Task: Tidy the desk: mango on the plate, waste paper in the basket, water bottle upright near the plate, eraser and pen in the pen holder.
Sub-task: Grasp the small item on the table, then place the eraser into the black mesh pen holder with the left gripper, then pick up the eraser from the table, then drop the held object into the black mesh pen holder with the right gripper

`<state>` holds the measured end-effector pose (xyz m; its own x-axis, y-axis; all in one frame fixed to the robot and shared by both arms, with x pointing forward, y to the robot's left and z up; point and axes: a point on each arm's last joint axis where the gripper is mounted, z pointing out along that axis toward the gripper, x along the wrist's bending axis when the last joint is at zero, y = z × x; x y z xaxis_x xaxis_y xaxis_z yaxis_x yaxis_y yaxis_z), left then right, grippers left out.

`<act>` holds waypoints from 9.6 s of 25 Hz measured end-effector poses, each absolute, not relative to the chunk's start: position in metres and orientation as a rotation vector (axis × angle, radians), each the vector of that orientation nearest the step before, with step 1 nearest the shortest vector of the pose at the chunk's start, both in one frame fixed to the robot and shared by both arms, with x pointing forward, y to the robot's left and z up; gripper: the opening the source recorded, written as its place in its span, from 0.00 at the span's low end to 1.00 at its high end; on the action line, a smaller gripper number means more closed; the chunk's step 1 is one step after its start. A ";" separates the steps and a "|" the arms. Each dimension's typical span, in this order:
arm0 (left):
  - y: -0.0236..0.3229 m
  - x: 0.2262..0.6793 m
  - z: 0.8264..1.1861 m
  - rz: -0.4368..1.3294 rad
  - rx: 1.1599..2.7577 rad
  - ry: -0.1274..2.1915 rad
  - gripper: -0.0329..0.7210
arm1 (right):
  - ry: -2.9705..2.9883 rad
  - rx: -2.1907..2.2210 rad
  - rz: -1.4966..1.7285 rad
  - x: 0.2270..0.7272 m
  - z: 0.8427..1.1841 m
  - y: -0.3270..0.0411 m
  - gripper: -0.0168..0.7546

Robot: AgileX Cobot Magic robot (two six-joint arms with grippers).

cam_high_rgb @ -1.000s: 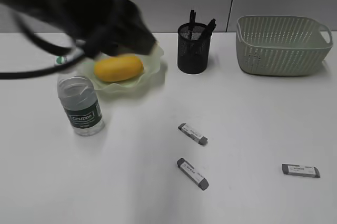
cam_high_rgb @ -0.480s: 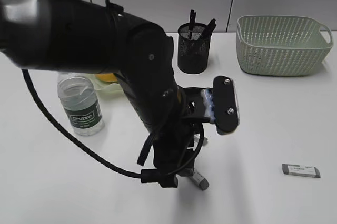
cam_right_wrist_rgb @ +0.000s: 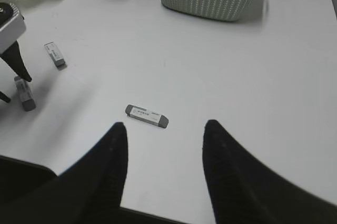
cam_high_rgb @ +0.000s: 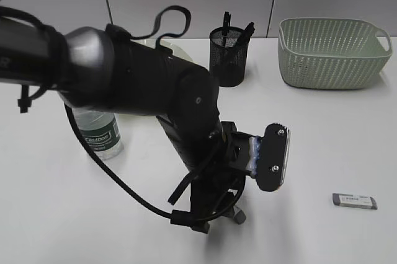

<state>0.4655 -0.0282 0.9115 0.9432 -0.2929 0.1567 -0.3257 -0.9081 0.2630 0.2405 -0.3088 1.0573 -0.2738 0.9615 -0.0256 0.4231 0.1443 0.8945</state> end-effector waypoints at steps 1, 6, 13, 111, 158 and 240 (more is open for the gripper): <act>-0.028 0.466 0.908 0.157 2.817 -0.460 0.49 | 1.789 1.329 1.083 0.240 1.057 -0.309 0.51; -0.030 0.468 0.896 0.162 2.820 -0.462 0.46 | 1.789 1.328 1.084 0.241 1.057 -0.309 0.51; -0.033 0.469 0.884 0.158 2.820 -0.442 0.39 | 1.789 1.328 1.084 0.241 1.057 -0.309 0.51; 0.028 0.622 1.044 0.177 2.517 0.626 0.22 | 1.787 1.328 1.086 0.241 1.058 -0.309 0.40; 0.297 0.250 1.063 0.596 1.823 1.220 0.23 | 1.787 1.329 1.087 0.241 1.058 -0.309 0.40; 0.304 0.229 1.063 0.832 1.550 1.416 0.23 | 2.074 1.091 0.923 0.568 0.981 -0.165 0.16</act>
<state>0.2290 0.3041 1.0631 0.1354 0.9883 -0.0707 0.4188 0.0076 0.9080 0.5679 -0.1645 0.9809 -0.4723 0.8603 -0.1922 0.4329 0.4163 0.7996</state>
